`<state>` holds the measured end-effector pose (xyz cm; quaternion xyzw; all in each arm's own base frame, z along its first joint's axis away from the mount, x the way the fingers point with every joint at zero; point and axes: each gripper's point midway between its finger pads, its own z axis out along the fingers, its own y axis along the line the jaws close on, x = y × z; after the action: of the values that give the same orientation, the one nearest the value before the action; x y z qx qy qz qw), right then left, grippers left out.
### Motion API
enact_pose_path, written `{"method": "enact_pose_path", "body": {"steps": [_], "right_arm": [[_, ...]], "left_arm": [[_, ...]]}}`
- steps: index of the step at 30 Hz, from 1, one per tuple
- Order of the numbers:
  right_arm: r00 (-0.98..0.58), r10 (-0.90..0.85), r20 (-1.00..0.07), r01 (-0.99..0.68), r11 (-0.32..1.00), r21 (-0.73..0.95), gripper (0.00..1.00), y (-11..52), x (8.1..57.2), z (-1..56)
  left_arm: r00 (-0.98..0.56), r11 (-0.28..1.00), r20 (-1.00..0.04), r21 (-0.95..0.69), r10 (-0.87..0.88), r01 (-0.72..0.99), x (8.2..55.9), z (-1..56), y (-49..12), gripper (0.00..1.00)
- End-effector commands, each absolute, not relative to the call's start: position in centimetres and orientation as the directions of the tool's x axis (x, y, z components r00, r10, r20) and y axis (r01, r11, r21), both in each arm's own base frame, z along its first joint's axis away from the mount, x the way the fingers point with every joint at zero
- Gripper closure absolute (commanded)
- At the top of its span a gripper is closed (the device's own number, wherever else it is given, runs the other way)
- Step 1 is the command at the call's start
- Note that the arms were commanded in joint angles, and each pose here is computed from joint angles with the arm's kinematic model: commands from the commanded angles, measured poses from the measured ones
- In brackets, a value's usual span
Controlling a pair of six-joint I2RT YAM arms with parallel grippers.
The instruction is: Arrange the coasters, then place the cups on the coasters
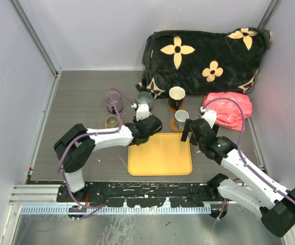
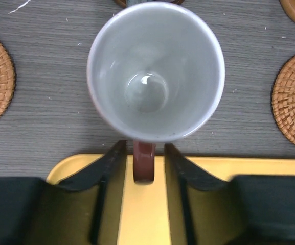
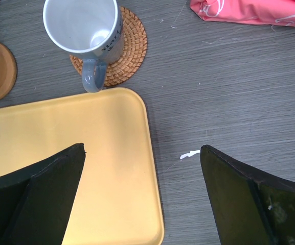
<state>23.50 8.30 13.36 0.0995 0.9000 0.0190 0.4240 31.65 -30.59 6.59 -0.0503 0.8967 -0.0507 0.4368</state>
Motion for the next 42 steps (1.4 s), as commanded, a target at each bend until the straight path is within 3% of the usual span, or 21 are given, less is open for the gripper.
{"method": "enact_pose_path", "body": {"steps": [1, 15, 31, 42], "right_arm": [[-0.577, 0.219, -0.787, 0.159, 0.975, 0.155, 0.0, 8.7, 24.3, 15.1], [-0.576, 0.218, -0.788, 0.149, 0.976, 0.16, 0.0, 9.0, 24.6, 15.2], [-0.543, 0.214, -0.812, 0.133, 0.977, 0.168, 0.0, 9.6, 26.0, 15.7], [-0.53, 0.184, -0.828, 0.117, 0.983, 0.144, 0.0, 10.9, 28.5, 17.0]], "left_arm": [[-0.581, 0.984, -0.796, -0.162, -0.174, -0.072, 32.3, 7.4, -30.7, 0.59], [-0.568, 0.986, -0.807, -0.151, -0.164, -0.07, 31.9, 8.9, -30.2, 0.53], [-0.521, 0.991, -0.844, -0.135, -0.125, -0.02, 29.9, 17.6, -27.5, 0.33], [-0.483, 0.998, -0.874, -0.057, -0.044, 0.012, 28.8, 22.1, -24.0, 0.01]]}}
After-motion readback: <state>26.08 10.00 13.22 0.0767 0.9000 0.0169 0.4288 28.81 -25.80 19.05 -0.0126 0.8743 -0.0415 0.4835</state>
